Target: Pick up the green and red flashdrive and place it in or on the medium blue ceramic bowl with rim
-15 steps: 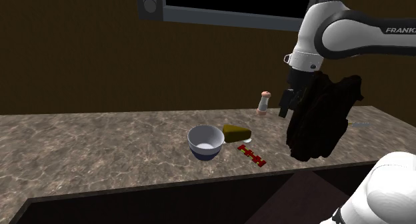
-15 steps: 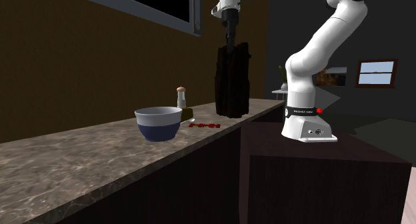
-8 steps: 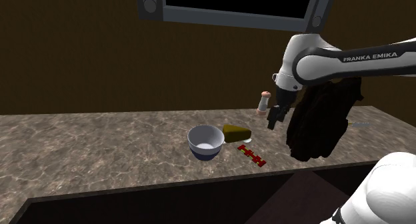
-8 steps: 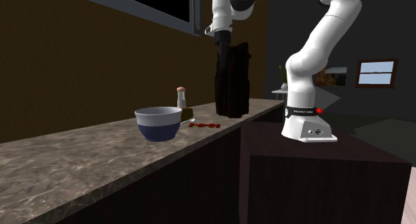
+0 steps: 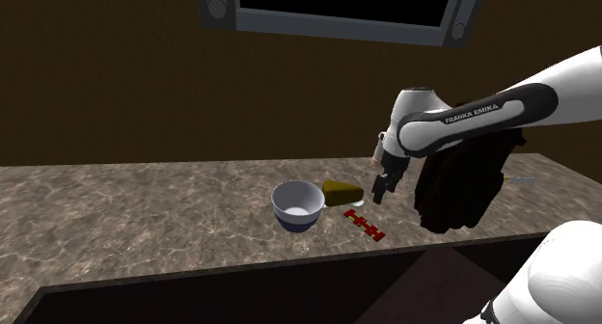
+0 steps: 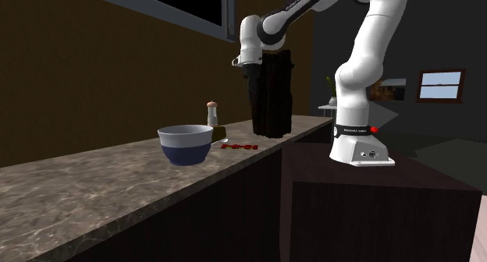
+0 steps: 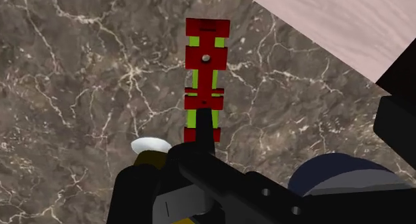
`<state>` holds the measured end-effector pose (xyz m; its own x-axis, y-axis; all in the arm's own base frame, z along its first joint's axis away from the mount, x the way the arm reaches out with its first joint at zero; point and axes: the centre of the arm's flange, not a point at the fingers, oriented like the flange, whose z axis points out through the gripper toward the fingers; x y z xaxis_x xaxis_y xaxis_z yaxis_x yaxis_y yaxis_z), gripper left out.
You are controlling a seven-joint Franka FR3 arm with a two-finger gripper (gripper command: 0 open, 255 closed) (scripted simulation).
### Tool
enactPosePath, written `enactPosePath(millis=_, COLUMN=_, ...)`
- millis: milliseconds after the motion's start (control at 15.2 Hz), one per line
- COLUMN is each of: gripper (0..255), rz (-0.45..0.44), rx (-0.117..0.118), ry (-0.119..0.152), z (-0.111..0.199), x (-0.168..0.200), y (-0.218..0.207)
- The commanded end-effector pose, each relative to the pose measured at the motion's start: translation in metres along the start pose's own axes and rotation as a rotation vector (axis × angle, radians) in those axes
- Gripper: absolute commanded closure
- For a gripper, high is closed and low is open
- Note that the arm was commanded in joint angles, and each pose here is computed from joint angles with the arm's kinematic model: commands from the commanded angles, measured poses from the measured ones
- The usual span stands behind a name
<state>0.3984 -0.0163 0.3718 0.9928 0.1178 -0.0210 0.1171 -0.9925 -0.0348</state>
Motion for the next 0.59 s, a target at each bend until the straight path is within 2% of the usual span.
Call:
enactPosePath(millis=0, gripper=0, rz=-0.001, rx=-0.003, ry=0.003, z=0.023, x=0.010, y=0.006)
enactPosePath(millis=528, gripper=0, rz=-0.005, rx=-0.011, ry=0.007, z=0.117, x=0.047, y=0.036)
